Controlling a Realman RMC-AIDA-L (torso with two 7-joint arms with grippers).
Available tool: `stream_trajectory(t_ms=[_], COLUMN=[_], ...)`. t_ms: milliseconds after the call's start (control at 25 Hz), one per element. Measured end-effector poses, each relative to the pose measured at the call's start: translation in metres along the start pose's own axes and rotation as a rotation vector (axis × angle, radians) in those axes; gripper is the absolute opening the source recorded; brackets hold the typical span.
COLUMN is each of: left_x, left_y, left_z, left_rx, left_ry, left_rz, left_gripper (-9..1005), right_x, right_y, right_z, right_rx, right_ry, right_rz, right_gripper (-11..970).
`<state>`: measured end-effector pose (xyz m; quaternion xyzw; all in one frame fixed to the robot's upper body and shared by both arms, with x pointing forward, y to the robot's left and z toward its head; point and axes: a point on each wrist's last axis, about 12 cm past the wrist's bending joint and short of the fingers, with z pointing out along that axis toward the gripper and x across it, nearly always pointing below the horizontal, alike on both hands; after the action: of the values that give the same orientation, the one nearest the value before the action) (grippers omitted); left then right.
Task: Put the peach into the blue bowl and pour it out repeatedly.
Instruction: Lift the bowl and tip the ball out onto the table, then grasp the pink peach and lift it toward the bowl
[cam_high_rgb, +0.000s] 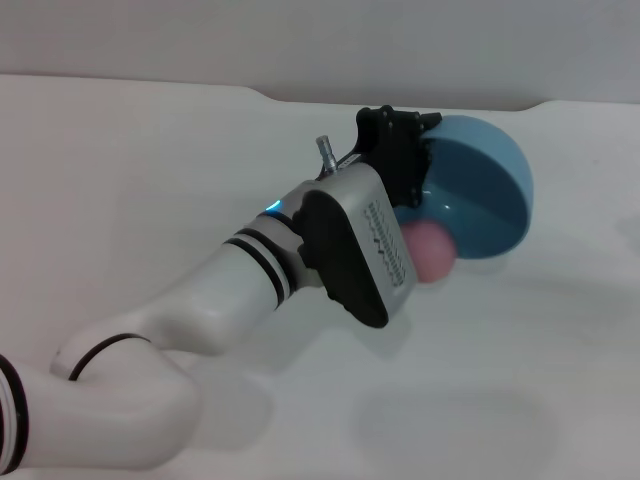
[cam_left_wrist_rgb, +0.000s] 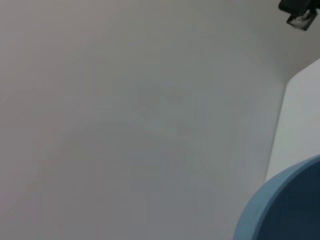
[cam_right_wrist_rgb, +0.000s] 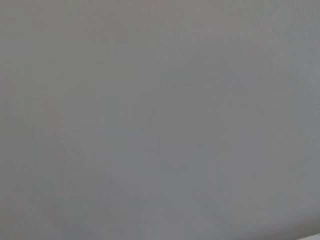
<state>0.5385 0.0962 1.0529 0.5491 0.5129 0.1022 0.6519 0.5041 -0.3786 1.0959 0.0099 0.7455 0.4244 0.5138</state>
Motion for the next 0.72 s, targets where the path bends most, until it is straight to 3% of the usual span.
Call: stream_trajectory(t_ms=[160,360,480,520,560,720], left_x=[0.002,0.003,0.004,0.004,0.005,0.011], left_y=[0.0,0.004,0.015,0.015,0.021,0.036], left_z=[-0.001,0.002,0.009,0.009,0.013,0.021], left_rx=[-0.012,-0.027,-0.065,-0.065,-0.072,-0.042], left_ry=[0.012,0.04,0.101,0.101,0.121,0.183], left_rz=[0.086,0.025,-0.2,-0.2,-0.274,-0.456], left_gripper=[0,-1,-1,-1,-1,-1], right_x=[0.002,0.003,0.005,0.005,0.006,0.009], right_y=[0.0,-0.001,-0.001,-0.001,-0.001,0.003], right_z=[0.0,-0.002,-0.001,-0.001,0.0,0.009], right_rx=[-0.003,-0.001,-0.004,-0.004,-0.006,-0.036], right_ry=[-0.013,-0.013,-0.012,-0.012,-0.012,0.016], right_rz=[0.016,0.017,0.023,0.023,0.02,-0.103], right_gripper=[360,360,360,360,360,361])
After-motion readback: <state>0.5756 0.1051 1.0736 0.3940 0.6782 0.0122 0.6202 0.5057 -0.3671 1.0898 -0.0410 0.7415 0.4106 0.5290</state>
